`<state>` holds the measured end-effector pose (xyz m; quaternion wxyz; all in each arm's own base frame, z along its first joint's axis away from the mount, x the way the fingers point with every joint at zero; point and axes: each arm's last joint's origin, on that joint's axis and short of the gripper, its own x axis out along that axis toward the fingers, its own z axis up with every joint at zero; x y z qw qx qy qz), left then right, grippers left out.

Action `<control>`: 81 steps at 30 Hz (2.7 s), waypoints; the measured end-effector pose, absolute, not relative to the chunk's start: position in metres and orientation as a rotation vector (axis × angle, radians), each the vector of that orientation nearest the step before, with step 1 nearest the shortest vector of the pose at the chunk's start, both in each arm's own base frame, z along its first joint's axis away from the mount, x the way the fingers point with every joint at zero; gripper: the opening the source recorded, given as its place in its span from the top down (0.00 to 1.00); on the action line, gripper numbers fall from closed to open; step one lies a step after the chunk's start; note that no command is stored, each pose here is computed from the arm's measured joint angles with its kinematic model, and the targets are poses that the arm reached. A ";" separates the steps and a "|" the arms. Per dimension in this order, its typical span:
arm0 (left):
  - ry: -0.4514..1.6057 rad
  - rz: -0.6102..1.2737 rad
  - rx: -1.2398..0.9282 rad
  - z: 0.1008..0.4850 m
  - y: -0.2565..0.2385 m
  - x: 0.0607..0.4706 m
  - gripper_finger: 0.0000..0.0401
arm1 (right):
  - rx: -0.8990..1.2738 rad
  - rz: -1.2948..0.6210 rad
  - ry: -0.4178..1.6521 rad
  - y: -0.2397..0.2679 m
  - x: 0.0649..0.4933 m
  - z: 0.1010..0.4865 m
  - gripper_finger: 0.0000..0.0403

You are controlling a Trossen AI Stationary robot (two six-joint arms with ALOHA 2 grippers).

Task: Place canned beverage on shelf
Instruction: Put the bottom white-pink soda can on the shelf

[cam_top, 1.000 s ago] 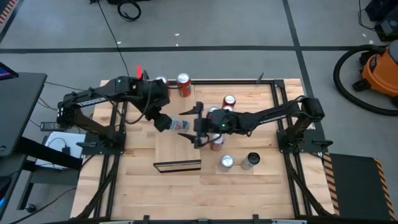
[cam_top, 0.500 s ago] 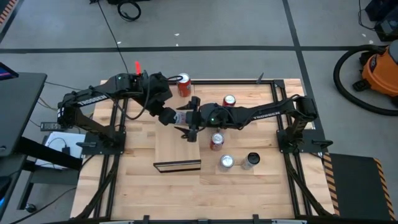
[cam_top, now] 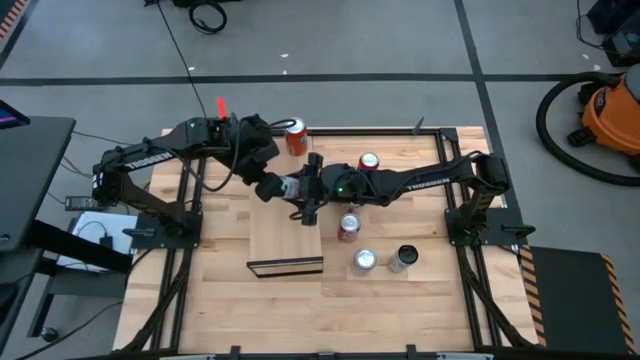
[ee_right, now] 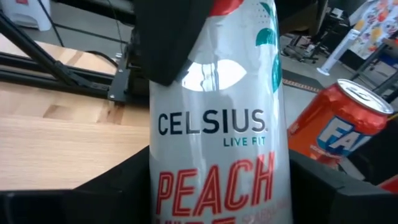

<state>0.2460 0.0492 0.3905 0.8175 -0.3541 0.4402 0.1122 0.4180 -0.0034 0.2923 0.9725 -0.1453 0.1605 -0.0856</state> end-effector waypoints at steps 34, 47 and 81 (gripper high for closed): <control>0.298 0.276 0.050 0.374 0.026 0.158 0.27 | -0.201 -0.114 0.241 -0.036 0.413 0.301 0.31; 0.081 0.276 0.148 0.331 0.024 0.145 0.27 | -0.113 -0.171 -0.082 -0.063 0.397 0.280 0.31; 0.144 0.154 0.084 0.296 0.026 0.205 0.22 | -0.110 0.027 -0.451 -0.045 0.397 0.289 0.31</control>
